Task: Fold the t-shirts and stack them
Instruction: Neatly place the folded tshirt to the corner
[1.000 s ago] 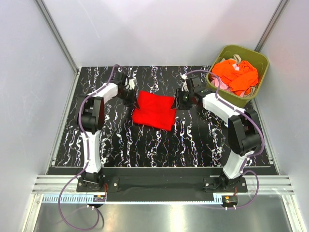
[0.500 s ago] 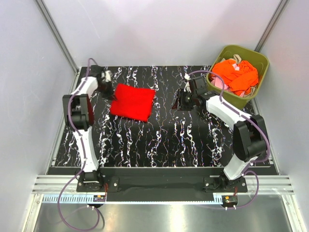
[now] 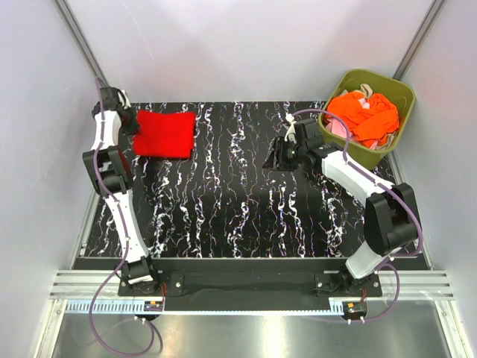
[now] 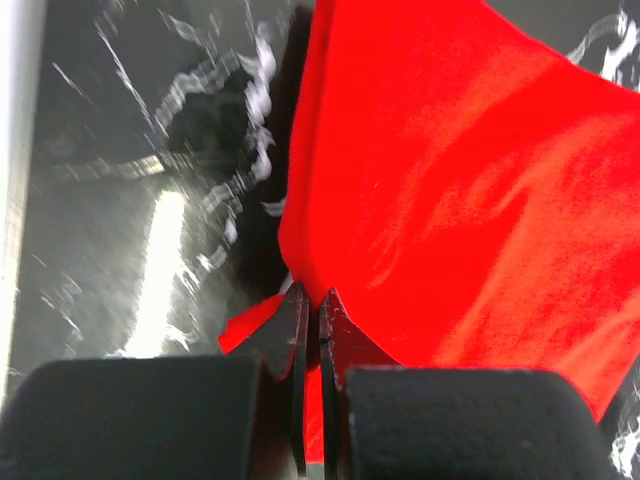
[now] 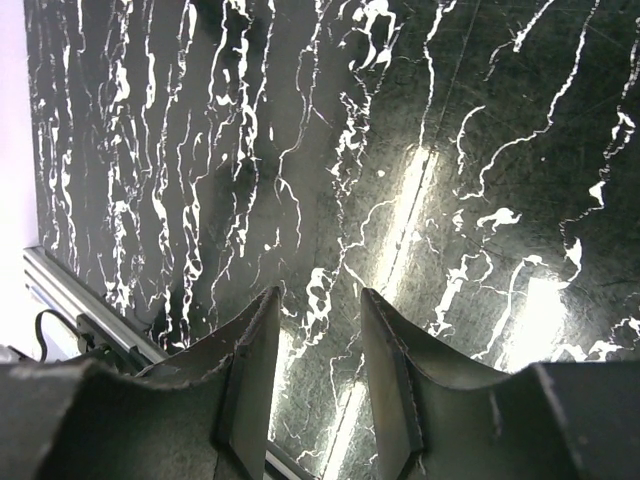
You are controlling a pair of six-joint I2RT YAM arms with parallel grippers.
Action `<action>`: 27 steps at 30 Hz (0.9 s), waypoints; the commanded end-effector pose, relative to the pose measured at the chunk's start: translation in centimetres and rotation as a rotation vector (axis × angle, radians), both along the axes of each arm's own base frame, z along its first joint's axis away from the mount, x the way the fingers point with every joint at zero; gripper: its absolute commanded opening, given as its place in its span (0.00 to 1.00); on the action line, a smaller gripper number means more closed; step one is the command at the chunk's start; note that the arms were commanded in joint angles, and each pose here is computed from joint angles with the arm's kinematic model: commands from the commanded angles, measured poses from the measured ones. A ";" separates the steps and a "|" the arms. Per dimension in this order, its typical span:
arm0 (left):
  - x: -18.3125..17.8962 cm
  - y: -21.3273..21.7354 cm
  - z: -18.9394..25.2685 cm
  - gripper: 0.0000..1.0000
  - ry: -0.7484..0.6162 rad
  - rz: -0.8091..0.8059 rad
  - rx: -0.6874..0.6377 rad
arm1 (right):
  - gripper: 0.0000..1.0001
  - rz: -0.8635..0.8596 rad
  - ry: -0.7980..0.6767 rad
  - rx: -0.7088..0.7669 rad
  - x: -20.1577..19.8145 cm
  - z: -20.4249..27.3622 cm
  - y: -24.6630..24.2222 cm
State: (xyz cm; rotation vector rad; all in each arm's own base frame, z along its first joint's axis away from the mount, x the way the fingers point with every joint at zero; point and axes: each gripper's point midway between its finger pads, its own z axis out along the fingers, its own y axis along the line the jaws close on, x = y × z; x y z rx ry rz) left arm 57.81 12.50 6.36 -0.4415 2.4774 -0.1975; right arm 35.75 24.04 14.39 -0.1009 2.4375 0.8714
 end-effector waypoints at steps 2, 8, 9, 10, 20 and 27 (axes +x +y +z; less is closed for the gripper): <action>2.7 3.6 1.4 0.02 -0.110 0.055 0.066 | 0.45 0.037 -0.057 0.058 0.5 2.2 1.0; 4.8 7.1 4.3 0.20 -0.276 0.135 0.071 | 0.45 0.043 -0.070 0.072 1.2 2.9 1.4; 5.4 7.1 4.7 0.22 -0.307 0.122 0.076 | 0.45 0.044 -0.075 0.075 1.3 3.1 1.5; 5.5 7.0 4.8 0.25 -0.317 0.115 0.072 | 0.45 0.046 -0.078 0.078 1.3 3.3 1.6; 3.7 4.6 11.4 0.56 -0.380 0.118 0.066 | 0.46 0.039 -0.093 0.083 0.9 4.3 1.3; -1.1 -5.8 11.4 0.48 -0.291 -0.040 -0.095 | 0.48 0.009 -0.071 0.074 0.0 5.2 0.6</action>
